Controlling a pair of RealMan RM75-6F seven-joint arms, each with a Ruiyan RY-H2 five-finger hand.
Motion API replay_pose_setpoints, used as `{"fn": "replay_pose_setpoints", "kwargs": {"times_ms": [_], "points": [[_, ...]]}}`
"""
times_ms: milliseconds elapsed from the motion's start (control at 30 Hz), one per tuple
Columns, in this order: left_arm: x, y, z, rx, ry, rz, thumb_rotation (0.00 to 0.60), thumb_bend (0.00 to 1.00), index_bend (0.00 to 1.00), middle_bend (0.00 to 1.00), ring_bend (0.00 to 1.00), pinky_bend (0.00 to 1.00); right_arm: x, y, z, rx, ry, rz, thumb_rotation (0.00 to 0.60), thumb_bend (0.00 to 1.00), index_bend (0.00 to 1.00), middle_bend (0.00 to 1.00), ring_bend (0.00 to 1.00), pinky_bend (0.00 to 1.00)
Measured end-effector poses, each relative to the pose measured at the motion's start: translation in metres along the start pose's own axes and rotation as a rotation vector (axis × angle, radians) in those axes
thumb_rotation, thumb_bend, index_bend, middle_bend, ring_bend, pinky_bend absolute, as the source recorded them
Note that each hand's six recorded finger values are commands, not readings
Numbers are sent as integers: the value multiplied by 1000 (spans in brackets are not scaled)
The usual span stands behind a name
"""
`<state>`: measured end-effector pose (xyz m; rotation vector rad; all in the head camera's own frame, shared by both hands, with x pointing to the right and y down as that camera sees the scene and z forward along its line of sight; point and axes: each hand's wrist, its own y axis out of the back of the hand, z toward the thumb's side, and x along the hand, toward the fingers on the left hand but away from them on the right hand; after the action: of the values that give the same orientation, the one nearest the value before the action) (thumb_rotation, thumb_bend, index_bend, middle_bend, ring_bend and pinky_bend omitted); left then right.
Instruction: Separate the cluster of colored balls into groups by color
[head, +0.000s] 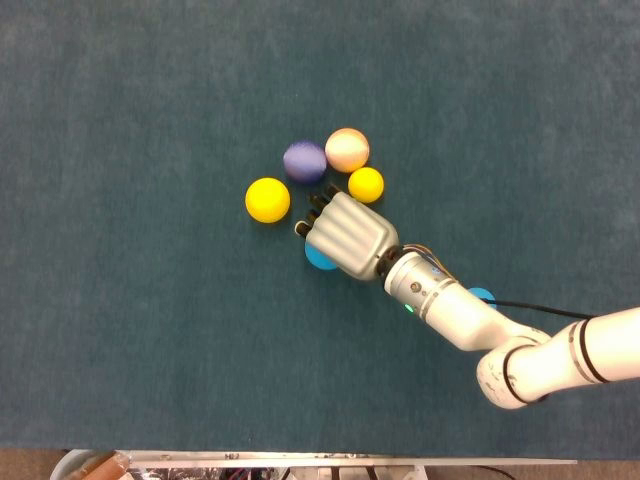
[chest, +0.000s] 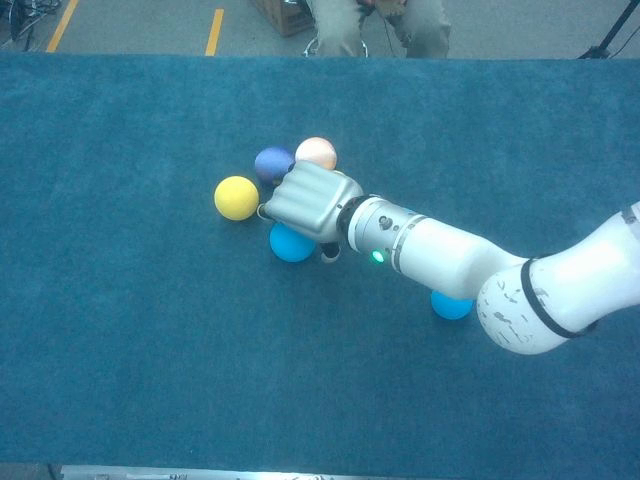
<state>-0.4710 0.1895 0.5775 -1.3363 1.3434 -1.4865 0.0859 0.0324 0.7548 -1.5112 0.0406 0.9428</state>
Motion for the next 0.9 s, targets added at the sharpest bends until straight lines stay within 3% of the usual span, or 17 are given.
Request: {"fn": "replay_pose_setpoints", "kwargs": {"times_ms": [200, 567, 733, 900], "points": [[0, -1, 1, -2, -3, -2, 600, 337, 275, 269, 237, 204, 8, -3, -3, -22, 8, -9, 600, 70, 419, 518, 271, 260], [1, -3, 5, 0, -17, -8, 600, 337, 274, 269, 237, 204, 32, -15, -11, -33, 36, -6, 600, 69, 427, 528, 286, 260], [-2, -1, 2, 2, -2, -4, 600, 336, 275, 269, 237, 204, 41, -4, -18, -32, 33, -29, 600, 70, 424, 503, 287, 260], [-1, -3, 3, 3, -3, -13, 600, 337, 274, 269, 237, 204, 50, 19, -14, -81, 51, -65, 600, 70, 322, 420, 253, 260]]}}
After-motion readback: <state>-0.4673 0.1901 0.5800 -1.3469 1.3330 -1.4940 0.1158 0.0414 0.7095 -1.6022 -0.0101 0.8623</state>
